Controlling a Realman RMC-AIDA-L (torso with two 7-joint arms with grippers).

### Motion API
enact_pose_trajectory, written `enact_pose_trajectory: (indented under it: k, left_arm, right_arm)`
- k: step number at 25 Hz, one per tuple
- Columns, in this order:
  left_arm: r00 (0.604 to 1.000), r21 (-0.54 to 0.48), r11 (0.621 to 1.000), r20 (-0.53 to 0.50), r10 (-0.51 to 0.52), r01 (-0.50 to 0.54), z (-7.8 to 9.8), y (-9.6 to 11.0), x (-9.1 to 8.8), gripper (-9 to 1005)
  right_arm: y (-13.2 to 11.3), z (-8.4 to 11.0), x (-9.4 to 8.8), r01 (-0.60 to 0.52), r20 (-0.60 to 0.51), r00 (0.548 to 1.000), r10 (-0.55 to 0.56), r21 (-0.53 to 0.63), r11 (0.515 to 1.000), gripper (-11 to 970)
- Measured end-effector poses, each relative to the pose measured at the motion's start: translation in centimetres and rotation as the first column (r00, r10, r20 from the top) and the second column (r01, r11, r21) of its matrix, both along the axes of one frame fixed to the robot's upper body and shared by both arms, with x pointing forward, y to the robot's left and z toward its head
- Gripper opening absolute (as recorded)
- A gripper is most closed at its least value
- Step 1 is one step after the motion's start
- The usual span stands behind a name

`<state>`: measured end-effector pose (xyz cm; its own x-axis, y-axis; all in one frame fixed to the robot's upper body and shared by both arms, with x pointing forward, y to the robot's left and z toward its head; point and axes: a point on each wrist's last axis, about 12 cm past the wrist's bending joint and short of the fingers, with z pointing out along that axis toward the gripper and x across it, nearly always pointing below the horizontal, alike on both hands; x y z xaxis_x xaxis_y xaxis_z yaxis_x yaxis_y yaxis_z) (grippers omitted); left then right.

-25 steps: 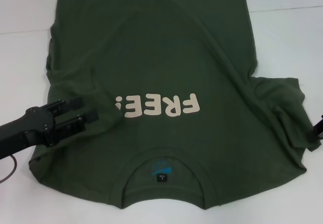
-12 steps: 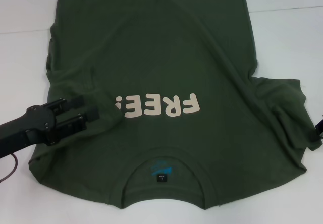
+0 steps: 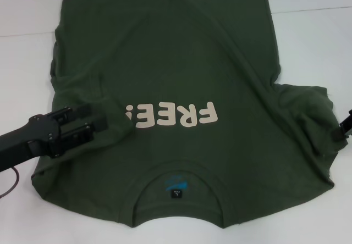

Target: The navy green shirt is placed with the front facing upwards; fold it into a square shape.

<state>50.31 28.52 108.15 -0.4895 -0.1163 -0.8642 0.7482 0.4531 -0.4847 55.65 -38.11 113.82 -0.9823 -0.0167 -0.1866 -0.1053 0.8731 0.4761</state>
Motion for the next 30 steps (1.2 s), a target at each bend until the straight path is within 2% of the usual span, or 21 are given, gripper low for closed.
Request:
enact_pose_trajectory:
  k: [30]
  left_arm:
    - [1.000,0.006,1.000,-0.009,0.015,-0.015,-0.1,0.3,-0.1,720]
  right_arm:
    - [4.8,2.7,3.1,-0.151,0.072,0.987,0.145,0.080,0.985,28]
